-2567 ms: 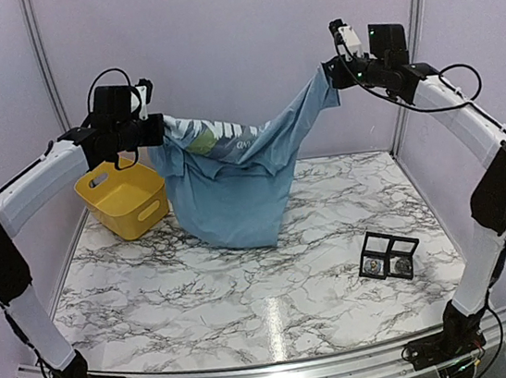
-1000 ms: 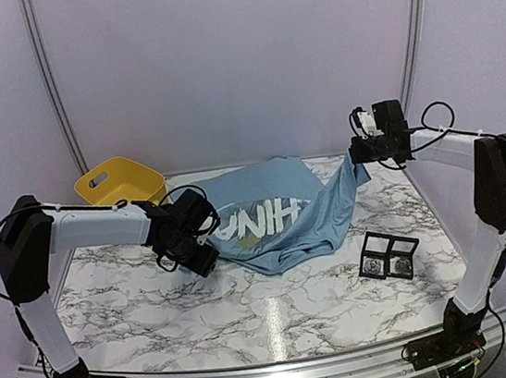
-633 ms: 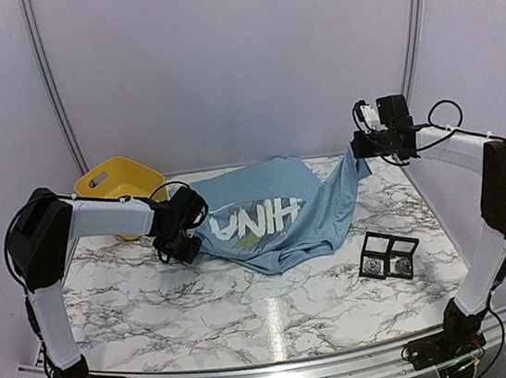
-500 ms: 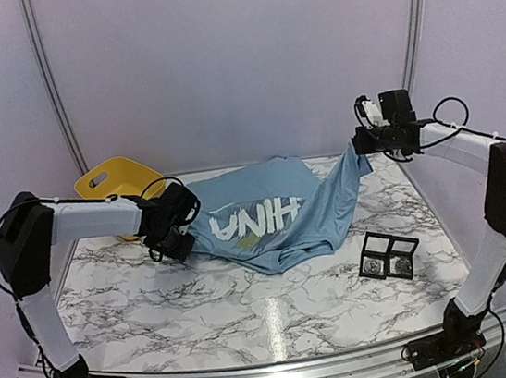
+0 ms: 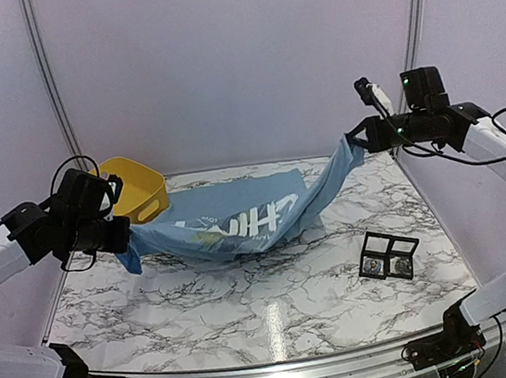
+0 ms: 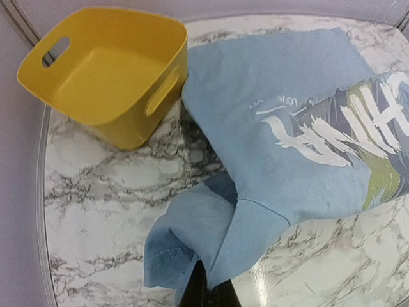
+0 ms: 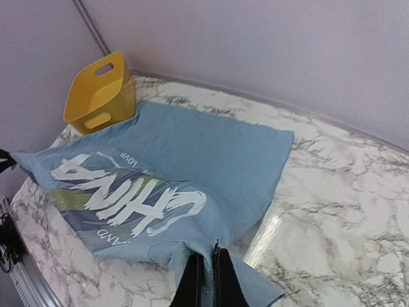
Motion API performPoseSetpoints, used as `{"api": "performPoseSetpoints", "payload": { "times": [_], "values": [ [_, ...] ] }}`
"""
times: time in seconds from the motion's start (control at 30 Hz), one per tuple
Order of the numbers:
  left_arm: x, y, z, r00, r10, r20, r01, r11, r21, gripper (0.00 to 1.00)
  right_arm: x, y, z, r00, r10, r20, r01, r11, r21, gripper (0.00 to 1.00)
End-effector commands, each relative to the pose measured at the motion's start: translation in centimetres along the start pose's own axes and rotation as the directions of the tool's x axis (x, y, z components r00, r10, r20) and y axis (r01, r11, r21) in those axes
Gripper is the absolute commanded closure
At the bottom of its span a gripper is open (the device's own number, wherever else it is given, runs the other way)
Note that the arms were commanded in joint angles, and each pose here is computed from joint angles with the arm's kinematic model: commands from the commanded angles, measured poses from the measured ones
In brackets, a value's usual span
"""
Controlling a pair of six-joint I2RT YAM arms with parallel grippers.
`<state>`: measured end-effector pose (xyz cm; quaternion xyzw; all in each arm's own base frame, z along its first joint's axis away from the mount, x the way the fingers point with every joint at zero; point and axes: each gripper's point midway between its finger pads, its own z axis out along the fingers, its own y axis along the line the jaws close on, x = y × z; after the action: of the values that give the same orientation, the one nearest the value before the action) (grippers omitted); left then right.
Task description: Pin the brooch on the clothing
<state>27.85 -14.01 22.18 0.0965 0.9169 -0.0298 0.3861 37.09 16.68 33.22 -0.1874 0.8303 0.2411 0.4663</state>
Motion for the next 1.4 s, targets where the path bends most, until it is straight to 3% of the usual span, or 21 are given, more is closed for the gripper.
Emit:
{"api": "performPoseSetpoints", "payload": {
  "times": [0.0,0.13,0.27,0.43,0.47,0.53,0.6,0.7,0.8,0.87,1.0,1.1,1.23,1.37],
  "values": [
    [4.6,1.7,0.8,0.988,-0.045,-0.145,0.035,0.997,-0.069,1.0,8.3,3.5,2.0,0.96,0.051,-0.274,-0.086,0.989,-0.118,1.0],
    [3.0,2.9,3.7,0.99,-0.002,-0.141,-0.016,0.992,-0.128,1.0,7.2,0.8,4.1,0.973,0.047,-0.224,-0.05,0.999,-0.009,1.0],
    [-0.2,5.0,8.6,0.991,-0.011,-0.132,-0.018,0.976,-0.218,1.0,4.3,-4.7,8.0,0.987,0.066,-0.146,-0.048,0.991,0.123,1.0],
    [-4.2,5.8,14.6,0.993,-0.026,-0.118,-0.008,0.961,-0.275,1.0,5.2,-10.9,14.7,0.979,0.086,-0.187,-0.039,0.969,0.245,1.0],
    [-4.4,5.8,15.6,0.991,-0.018,-0.13,-0.02,0.958,-0.285,0.91,5.7,-12.1,15.6,0.974,0.097,-0.203,-0.038,0.961,0.275,0.99],
    [-4.9,5.5,16.8,0.99,-0.011,-0.139,-0.029,0.958,-0.284,0.49,6.1,-14.1,16.6,0.965,0.116,-0.234,-0.034,0.943,0.331,0.77],
    [-5.5,5.0,16.9,0.992,-0.013,-0.126,-0.021,0.964,-0.266,0.22,4.9,-15.2,16.7,0.966,0.11,-0.233,-0.016,0.928,0.373,0.59],
    [-6.8,4.3,14.9,0.998,0.016,-0.068,-0.032,0.971,-0.237,0.13,3.5,-15.2,15.7,0.973,0.092,-0.211,0.001,0.916,0.402,0.44],
    [-6.9,2.3,12.2,0.997,0.077,-0.022,-0.08,0.98,-0.184,0.12,3.1,-13.3,14.3,0.977,0.035,-0.212,0.058,0.906,0.42,0.42],
    [-5.6,-0.5,10.5,0.989,0.15,-0.003,-0.15,0.984,-0.1,0.15,4.7,-8.7,14.8,0.961,-0.093,-0.259,0.173,0.936,0.306,0.47],
    [-0.3,-7.7,8.6,0.955,0.297,-0.005,-0.29,0.937,0.196,0.38,11.8,3.1,15.7,0.89,-0.338,-0.306,0.328,0.941,-0.085,0.55],
    [4.0,-10.7,9.1,0.922,0.387,-0.037,-0.357,0.881,0.31,0.48,16.4,7.2,15.9,0.874,-0.35,-0.337,0.294,0.933,-0.206,0.55],
    [6.0,-11.7,11.0,0.906,0.421,-0.049,-0.389,0.871,0.299,0.47,21.1,8.5,17.2,0.864,-0.295,-0.408,0.216,0.949,-0.229,0.55],
    [6.5,-13.1,12.7,0.869,0.494,-0.035,-0.471,0.846,0.25,0.36,23.8,8.7,18.0,0.848,-0.27,-0.457,0.202,0.96,-0.194,0.53]
  ]
}}
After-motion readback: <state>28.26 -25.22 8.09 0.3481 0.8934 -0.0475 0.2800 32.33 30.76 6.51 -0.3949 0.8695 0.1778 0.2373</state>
